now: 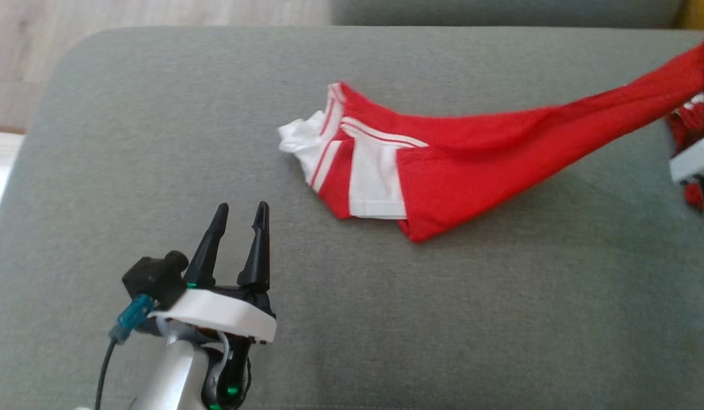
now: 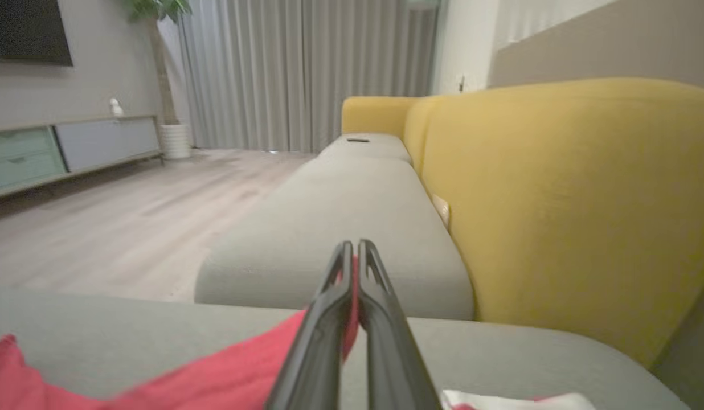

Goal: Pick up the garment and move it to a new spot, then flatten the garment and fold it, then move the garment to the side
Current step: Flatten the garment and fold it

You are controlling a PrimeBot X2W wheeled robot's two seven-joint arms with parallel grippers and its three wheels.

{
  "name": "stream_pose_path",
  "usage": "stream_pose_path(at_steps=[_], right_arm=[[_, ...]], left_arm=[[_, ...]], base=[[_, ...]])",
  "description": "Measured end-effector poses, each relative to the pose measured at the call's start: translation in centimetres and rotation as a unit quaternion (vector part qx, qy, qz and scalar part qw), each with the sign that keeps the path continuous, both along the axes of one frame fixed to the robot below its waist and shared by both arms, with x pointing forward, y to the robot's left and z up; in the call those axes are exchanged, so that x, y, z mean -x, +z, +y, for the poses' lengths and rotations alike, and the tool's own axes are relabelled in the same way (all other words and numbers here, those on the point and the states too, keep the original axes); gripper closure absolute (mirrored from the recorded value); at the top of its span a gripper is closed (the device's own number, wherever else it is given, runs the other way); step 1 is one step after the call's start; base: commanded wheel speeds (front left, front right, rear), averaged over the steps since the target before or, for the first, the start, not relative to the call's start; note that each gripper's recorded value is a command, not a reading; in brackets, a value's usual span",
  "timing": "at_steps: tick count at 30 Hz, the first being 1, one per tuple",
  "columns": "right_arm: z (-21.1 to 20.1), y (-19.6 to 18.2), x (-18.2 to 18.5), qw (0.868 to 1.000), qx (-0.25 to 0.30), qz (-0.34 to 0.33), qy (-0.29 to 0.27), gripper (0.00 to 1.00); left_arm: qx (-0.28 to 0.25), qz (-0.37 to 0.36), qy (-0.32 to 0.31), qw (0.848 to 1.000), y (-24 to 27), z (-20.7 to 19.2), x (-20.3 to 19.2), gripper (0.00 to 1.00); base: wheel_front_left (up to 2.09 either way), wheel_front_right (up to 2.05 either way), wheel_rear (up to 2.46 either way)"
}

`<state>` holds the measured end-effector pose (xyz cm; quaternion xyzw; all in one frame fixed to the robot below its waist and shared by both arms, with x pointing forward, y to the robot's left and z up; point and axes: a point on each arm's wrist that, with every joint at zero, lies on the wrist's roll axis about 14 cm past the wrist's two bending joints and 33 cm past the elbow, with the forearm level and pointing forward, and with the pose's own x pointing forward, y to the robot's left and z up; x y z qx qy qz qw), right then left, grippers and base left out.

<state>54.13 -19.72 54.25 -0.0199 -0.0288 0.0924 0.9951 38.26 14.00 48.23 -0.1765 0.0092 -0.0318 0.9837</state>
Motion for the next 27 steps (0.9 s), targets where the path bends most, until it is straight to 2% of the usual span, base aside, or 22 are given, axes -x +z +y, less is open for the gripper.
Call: stream_pose_path(at_steps=[1, 2, 3, 6, 9, 13, 17, 22, 27], right_arm=[[-1.2, -0.6, 0.2, 1.0, 0.008, 0.009, -0.015, 1.0], [-2.3, -1.2, 0.4, 0.999, 0.019, 0.02, -0.029, 0.69], [-3.3, -1.6, 0.6, 0.998, 0.023, 0.025, -0.043, 0.0], [-5.4, -2.7, 1.3, 0.996, 0.035, 0.047, -0.073, 0.0], [-5.0, -2.5, 1.8, 0.995, 0.032, 0.041, -0.079, 0.0], [-2.0, 0.2, 2.1, 0.998, 0.004, -0.008, -0.057, 0.0], [1.6, 1.8, 4.2, 0.999, -0.018, -0.048, -0.017, 0.0], [5.7, 1.9, 7.8, 0.996, -0.036, -0.068, 0.037, 0.0], [7.4, 0.4, 10.7, 0.995, -0.066, -0.054, 0.048, 0.0]], left_arm=[[0.0, 0.001, -0.005, 1.0, -0.1, -0.3, -0.2, 0.0], [0.002, 0.002, -0.012, 1.0, -0.2, -0.6, -0.4, 0.0], [0.002, 0.005, -0.016, 1.0, -0.4, -0.9, -0.5, 0.0], [0.002, 0.003, -0.026, 1.0, -0.4, -1.6, -1.0, 0.0], [0.003, -0.002, -0.032, 0.999, -0.1, -1.9, -1.1, 0.0], [0.003, -0.011, -0.032, 0.999, 0.6, -2.0, -1.0, 0.0], [0.004, -0.032, -0.026, 0.999, 2.0, -1.6, -0.8, 0.0], [0.008, -0.054, -0.013, 0.998, 3.5, -0.8, -0.4, 0.0], [0.007, -0.059, -0.009, 0.998, 3.8, -0.6, 0.2, 0.0]], base=[[0.0, 0.0, 0.0], [0.0, 0.0, 0.0], [0.0, 0.0, 0.0], [0.0, 0.0, 0.0], [0.0, 0.0, 0.0], [0.0, 0.0, 0.0], [0.0, 0.0, 0.0], [0.0, 0.0, 0.0], [0.0, 0.0, 0.0]])
